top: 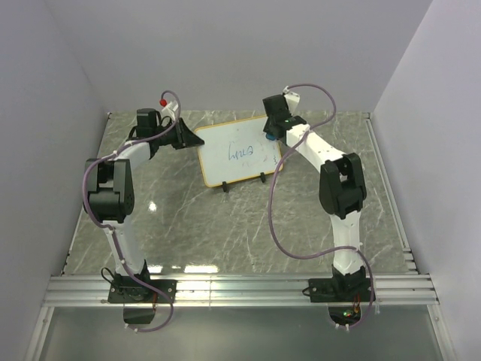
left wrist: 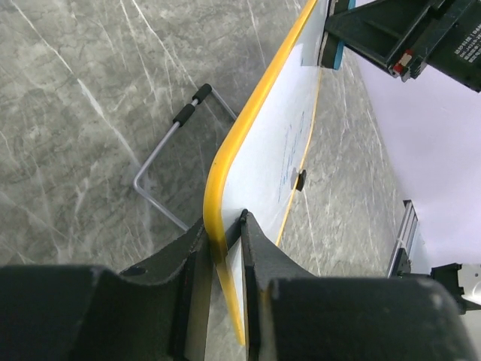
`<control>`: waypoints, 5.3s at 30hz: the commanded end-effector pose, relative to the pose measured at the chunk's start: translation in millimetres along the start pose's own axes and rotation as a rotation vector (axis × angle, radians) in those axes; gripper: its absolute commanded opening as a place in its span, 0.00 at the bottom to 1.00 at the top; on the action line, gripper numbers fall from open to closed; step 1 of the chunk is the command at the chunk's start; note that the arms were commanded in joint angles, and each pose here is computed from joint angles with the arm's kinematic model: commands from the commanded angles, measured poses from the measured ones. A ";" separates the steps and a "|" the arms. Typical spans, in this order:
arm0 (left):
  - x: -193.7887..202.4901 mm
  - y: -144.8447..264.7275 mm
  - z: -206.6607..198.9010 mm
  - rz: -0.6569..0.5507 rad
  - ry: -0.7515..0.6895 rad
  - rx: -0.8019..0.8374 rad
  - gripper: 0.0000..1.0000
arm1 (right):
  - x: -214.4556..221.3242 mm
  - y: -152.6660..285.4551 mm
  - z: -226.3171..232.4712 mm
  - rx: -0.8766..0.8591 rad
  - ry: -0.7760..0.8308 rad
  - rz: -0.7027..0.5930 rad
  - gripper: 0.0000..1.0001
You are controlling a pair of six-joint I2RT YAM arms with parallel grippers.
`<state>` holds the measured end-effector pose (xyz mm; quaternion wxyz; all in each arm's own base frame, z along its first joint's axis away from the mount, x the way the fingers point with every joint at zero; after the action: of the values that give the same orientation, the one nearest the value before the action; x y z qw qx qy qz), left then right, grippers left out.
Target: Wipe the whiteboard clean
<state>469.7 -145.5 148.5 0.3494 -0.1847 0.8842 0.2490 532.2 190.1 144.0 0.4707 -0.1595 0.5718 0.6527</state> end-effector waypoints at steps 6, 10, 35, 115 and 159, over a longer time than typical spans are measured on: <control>5.1 -17.4 4.5 0.018 -0.091 -0.099 0.00 | 35.6 28.2 88.0 -0.196 0.049 0.052 0.00; 7.1 -20.2 1.7 0.017 -0.087 -0.104 0.00 | 60.5 46.8 122.4 -0.283 0.039 0.105 0.00; 9.0 -5.6 -9.2 0.040 -0.130 -0.138 0.00 | 45.1 -18.1 -32.4 -0.017 0.038 0.114 0.00; 45.8 1.7 -0.9 0.064 -0.134 -0.213 0.00 | 85.6 -4.5 -33.4 -0.126 -0.048 0.193 0.00; 55.1 5.5 -14.9 0.049 -0.144 -0.223 0.00 | 164.2 53.0 34.8 -0.288 0.089 0.276 0.00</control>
<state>438.9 -154.7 140.7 0.3785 -0.2191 0.8353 0.3332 432.6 328.3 109.7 0.3488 -0.2029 0.4488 0.7973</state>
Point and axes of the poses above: each gripper's point midway between its finger pads, its own y axis back along the fingers, its own z axis along the line the jaws close on, x = y × z, the point moved 2 cm from there along y, back along the fingers, and after that the axes turned 6 degrees about -y, right-handed, at the moved point
